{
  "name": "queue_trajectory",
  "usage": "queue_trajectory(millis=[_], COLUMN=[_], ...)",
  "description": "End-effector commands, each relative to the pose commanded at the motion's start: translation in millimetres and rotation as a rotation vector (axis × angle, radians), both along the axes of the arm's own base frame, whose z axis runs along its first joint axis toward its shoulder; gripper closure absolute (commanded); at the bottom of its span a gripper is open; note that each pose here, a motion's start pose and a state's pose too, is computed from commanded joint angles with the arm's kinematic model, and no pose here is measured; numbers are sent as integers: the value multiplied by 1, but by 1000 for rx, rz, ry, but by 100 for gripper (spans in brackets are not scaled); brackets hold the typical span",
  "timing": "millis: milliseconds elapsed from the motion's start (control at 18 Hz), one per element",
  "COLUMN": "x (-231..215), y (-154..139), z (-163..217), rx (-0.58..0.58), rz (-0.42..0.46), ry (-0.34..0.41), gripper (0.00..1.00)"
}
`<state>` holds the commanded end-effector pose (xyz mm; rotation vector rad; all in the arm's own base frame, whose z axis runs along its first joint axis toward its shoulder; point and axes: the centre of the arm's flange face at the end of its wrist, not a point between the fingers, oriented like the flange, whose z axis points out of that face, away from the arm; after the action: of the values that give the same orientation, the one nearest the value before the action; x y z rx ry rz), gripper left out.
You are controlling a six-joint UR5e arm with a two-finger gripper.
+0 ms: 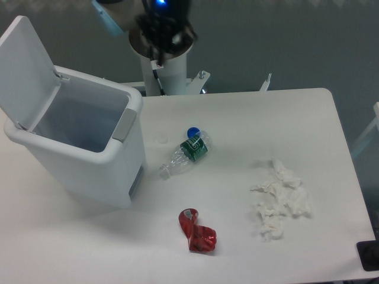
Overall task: Close the trash can
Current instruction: 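Move the gripper behind the raised trash can lid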
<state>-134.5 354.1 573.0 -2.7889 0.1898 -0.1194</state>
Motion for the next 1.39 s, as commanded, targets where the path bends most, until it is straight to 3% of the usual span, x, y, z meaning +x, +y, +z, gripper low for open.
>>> queue_trajectory(millis=[444,667,1111,1389], x=[80,92,97,93], y=[-11,-5,16,44], z=[23,27,18,20], rx=[156,223,249,299], rz=[-93,-129,-179,-205], ry=[-94,-166,-250,-237], gripper=[100,100,100,100])
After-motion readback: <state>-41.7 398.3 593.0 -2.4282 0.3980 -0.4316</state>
